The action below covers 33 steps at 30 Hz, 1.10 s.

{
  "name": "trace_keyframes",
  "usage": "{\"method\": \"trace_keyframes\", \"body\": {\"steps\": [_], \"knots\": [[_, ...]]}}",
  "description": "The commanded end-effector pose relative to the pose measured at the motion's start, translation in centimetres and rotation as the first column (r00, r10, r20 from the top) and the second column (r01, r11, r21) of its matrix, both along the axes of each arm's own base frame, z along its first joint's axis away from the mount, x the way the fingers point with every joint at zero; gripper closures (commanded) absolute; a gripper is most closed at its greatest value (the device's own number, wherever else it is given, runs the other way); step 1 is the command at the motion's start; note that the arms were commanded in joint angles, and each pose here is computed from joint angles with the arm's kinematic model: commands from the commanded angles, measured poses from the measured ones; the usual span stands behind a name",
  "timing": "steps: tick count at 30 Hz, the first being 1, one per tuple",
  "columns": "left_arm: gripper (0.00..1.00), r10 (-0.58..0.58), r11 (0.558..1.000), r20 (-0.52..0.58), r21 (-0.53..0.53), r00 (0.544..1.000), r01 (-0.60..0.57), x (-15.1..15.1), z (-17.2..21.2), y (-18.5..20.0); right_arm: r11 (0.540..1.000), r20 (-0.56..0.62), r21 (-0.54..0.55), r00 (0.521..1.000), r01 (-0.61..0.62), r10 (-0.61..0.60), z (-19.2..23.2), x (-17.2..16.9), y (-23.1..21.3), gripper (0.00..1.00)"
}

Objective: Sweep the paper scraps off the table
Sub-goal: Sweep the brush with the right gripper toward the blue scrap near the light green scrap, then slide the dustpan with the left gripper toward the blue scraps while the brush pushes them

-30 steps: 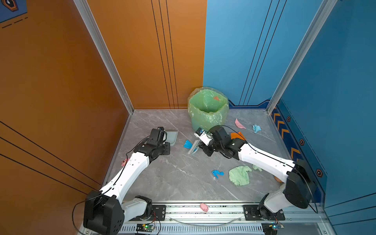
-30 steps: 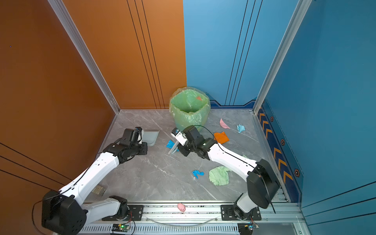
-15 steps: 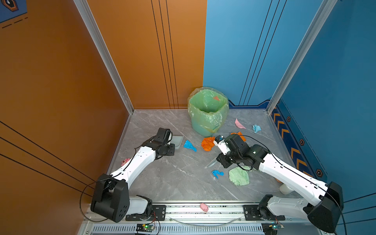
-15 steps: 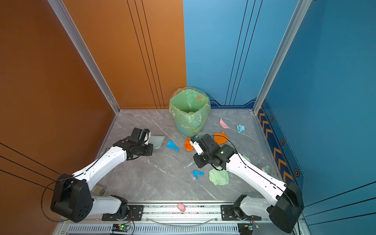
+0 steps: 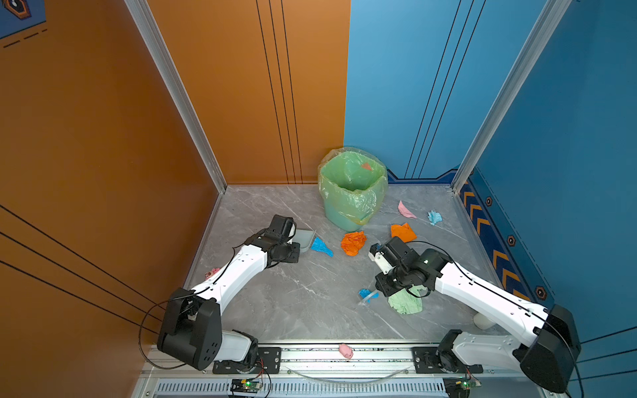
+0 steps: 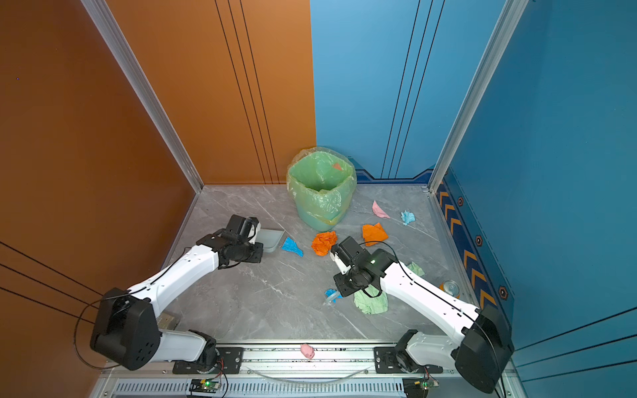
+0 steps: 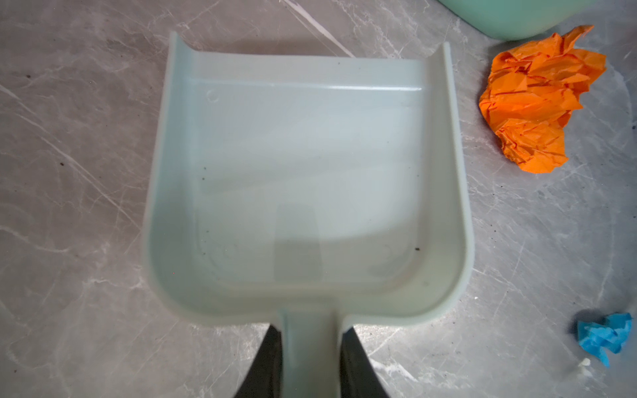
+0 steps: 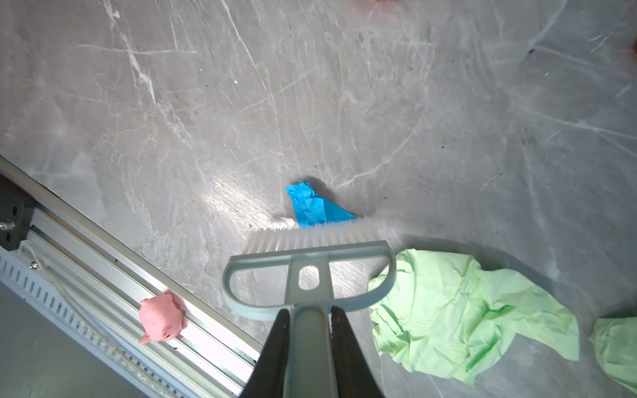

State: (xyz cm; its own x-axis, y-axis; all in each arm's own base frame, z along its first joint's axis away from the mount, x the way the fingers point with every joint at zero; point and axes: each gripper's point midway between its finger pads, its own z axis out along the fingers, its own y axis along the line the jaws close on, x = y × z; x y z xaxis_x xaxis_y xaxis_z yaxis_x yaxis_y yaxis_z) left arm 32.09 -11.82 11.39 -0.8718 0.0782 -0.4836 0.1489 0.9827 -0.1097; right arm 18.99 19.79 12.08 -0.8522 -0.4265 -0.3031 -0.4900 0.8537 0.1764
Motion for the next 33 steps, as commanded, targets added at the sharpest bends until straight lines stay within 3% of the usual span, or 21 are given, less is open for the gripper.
{"method": "trace_keyframes", "body": {"steps": [1, 9, 20, 33], "knots": [[1.0, -0.03, 0.999, 0.007, -0.01, 1.0, 0.03, 0.2, 0.4, -0.7, 1.0, 0.018, 0.015, 1.0, -0.008, 0.007, -0.6, 0.5, 0.9, 1.0], [1.0, -0.031, 1.0, -0.011, -0.003, 0.999, 0.031, -0.6, -0.3, -0.7, 0.994, 0.166, 0.094, 0.985, -0.053, 0.037, -0.3, 5.8, 5.4, 1.0], [1.0, 0.044, 0.999, -0.009, 0.003, 0.999, -0.044, -2.3, -0.8, 0.9, 0.994, 0.315, 0.086, 0.948, -0.073, 0.043, 0.2, 14.1, 12.1, 1.0], [1.0, 0.073, 0.997, -0.06, 0.008, 0.996, -0.073, -3.4, -2.3, 1.6, 0.969, 0.442, 0.185, 0.895, -0.166, 0.069, 5.0, 12.7, 13.2, 1.0]]}}
